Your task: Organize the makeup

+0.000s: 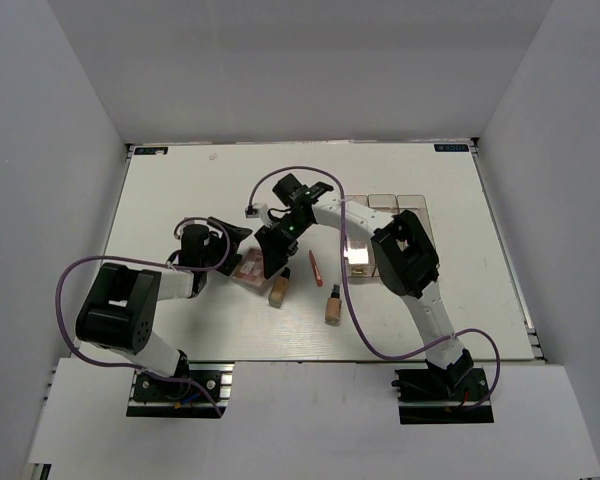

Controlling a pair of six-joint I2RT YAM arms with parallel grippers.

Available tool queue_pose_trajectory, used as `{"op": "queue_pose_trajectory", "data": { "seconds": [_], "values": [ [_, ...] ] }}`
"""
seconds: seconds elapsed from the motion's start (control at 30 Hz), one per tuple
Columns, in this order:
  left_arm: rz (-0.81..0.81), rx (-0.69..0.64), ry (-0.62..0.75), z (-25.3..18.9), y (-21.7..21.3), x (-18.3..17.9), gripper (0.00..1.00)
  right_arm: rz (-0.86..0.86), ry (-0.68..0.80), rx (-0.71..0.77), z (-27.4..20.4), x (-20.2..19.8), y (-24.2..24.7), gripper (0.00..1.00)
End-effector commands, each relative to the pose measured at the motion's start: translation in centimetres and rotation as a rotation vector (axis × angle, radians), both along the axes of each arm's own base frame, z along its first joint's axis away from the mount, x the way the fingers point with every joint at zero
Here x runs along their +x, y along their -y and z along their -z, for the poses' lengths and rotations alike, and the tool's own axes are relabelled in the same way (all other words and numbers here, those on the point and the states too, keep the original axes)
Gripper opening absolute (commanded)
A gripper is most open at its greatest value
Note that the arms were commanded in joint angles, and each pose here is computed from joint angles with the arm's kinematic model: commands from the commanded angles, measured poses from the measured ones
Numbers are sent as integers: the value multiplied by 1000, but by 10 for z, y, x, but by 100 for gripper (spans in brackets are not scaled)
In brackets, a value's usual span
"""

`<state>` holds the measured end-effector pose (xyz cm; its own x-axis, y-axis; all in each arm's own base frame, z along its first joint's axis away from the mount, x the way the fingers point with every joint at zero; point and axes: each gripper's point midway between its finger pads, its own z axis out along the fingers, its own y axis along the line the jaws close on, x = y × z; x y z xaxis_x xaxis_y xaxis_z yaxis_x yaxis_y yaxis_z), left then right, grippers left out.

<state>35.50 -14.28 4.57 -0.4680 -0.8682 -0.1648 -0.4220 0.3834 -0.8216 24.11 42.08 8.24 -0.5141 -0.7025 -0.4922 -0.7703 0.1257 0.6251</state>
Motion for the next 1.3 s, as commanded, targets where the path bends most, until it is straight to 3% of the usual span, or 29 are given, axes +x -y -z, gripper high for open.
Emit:
{"op": "queue_pose_trajectory", "data": {
  "seconds": [0.0,0.67,1.03,1.27],
  "values": [
    [221,-22,-395,69,29,-99,98,-20,187,147,-20,21,-31,60],
    [256,-1,-438,70,22,-124,98,20,252,119,-24,30,-20,61],
    [87,164,-364,23,-12,-84,98,73,322,62,-20,43,21,70],
    [103,250,-389,-1,-25,-100,98,70,343,30,-12,46,31,78]
  ]
}}
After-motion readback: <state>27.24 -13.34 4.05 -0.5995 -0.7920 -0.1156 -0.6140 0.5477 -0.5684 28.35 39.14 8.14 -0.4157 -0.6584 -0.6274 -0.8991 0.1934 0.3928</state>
